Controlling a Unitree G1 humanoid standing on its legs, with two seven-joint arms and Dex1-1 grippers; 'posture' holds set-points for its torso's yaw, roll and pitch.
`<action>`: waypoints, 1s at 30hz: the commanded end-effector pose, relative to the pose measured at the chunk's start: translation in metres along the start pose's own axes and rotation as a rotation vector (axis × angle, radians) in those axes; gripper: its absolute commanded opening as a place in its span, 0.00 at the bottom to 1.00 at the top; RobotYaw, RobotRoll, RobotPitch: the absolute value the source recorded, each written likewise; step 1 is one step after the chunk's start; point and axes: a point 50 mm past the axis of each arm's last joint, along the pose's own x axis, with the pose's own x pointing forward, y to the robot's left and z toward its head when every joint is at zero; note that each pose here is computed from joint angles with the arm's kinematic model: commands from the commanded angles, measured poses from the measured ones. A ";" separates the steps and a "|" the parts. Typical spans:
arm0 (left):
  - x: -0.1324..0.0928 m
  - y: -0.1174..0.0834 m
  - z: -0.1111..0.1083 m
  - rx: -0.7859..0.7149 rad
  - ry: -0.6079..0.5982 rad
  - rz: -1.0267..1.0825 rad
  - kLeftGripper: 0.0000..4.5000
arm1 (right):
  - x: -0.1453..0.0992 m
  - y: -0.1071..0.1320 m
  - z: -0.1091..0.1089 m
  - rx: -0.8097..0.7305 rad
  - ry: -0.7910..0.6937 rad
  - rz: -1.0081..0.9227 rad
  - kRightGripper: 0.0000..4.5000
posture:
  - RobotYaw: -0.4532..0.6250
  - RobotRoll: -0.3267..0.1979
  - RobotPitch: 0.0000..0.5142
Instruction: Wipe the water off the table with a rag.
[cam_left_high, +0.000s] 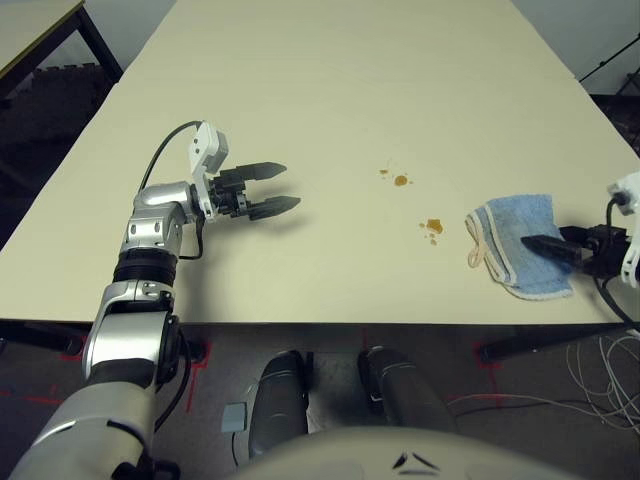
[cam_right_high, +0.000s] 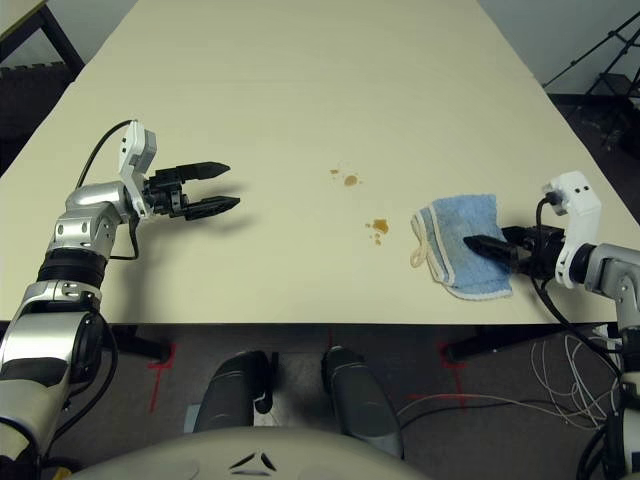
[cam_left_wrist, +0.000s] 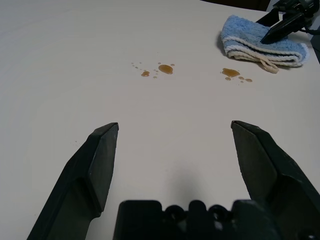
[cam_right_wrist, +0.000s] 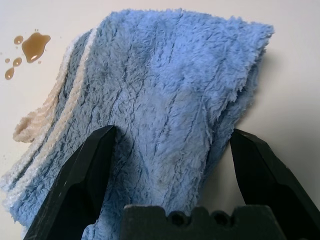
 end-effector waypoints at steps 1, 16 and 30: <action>-0.001 0.001 0.000 0.000 0.016 0.003 1.00 | 0.013 0.007 -0.019 0.011 0.076 0.014 0.91 | 0.11 0.62 0.28; -0.001 0.002 -0.001 0.002 0.022 0.008 1.00 | 0.002 0.009 0.010 0.017 -0.072 0.009 0.00 | 0.10 0.62 0.28; 0.001 0.004 -0.002 0.004 0.029 0.009 1.00 | -0.006 0.027 0.055 0.050 -0.195 0.073 0.00 | 0.09 0.62 0.26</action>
